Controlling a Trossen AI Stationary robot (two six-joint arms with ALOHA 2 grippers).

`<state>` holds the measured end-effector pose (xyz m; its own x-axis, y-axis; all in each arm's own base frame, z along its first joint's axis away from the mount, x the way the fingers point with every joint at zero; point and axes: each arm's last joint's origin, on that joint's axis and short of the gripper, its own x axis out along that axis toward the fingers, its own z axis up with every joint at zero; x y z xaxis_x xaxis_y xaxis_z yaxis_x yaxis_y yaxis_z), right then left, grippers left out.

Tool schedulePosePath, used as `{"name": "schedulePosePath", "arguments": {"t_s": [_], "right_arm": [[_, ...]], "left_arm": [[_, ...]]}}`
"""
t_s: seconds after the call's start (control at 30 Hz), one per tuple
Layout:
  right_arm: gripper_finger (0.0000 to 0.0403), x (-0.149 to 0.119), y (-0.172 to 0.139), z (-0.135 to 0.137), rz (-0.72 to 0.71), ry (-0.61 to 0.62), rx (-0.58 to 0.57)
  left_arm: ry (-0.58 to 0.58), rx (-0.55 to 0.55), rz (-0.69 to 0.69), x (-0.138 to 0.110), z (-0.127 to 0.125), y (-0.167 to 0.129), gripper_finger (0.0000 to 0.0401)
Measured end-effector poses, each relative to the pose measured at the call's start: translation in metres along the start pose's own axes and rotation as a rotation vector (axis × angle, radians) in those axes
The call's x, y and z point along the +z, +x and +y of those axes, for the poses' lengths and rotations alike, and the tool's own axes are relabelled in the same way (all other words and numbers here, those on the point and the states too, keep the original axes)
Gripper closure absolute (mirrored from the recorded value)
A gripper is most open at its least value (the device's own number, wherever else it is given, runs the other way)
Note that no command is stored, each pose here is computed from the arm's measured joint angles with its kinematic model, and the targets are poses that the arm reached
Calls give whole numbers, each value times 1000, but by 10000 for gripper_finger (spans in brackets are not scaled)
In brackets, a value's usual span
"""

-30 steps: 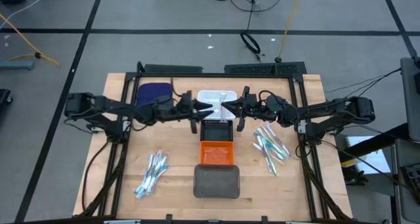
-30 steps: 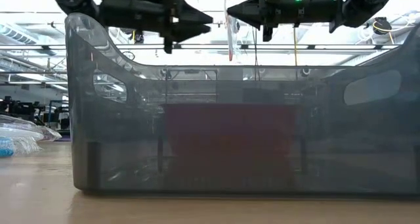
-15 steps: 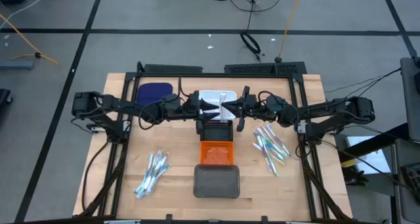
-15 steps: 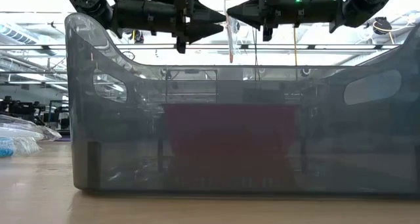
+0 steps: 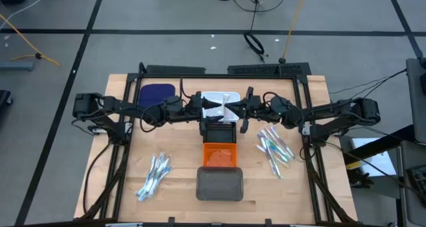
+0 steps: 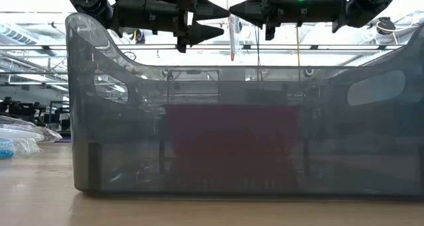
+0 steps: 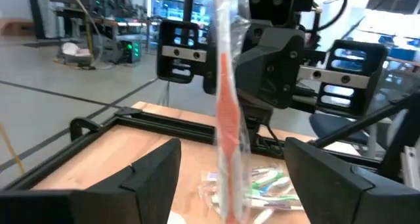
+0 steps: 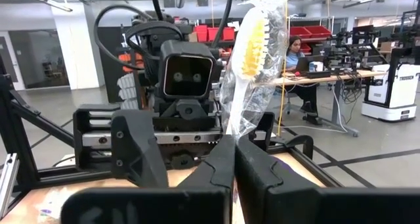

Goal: Pick & Place Toothbrushes
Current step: Put the orange toothbrush into the white basket

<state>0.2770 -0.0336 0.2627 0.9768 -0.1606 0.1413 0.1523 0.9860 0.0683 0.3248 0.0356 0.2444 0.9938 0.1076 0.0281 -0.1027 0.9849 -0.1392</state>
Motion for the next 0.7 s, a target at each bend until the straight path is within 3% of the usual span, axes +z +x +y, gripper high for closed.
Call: {"name": "schedulePosePath", "arguments": {"t_s": [0.33,0.7], "right_arm": [[403,0,0,0,0,0,0],[403,1,0,0,-8,1,0]], "left_arm": [[-14,-9,-47,4,-2,0,160],[-27,-5,-67,-15,2,12,169]]}}
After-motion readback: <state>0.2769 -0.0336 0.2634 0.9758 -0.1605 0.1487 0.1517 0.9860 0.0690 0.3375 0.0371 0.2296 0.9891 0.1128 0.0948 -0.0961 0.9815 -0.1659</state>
